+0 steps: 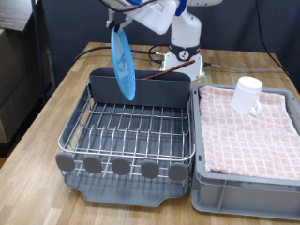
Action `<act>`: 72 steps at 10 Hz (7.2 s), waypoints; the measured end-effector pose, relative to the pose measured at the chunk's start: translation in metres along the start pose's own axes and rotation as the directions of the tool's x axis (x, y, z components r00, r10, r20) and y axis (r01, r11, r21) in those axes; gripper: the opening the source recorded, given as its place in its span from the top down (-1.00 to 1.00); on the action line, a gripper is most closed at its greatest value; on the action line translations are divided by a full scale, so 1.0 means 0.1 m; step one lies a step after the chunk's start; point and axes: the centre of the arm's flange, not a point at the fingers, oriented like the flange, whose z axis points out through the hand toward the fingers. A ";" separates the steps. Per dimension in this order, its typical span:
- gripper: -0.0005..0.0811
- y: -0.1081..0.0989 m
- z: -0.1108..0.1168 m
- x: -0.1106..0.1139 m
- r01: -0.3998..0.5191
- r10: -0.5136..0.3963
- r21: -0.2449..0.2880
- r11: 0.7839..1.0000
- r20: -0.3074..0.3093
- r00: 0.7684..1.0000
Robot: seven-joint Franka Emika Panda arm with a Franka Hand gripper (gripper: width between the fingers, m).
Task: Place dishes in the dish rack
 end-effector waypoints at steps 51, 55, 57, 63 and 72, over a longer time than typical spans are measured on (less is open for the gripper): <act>-0.98 0.02 0.59 0.37 0.034 -0.069 0.176 0.984 0.199 0.978; -0.98 -0.46 0.14 0.13 -0.023 -0.024 0.150 0.988 0.304 0.952; -0.98 -0.71 -0.06 -0.06 -0.028 -0.033 0.172 0.985 0.343 0.939; -0.98 -1.34 -0.69 -0.74 -0.085 0.008 0.160 0.983 0.435 0.900; -0.98 -1.51 -0.96 -1.18 -0.058 -0.031 0.184 0.981 0.446 0.894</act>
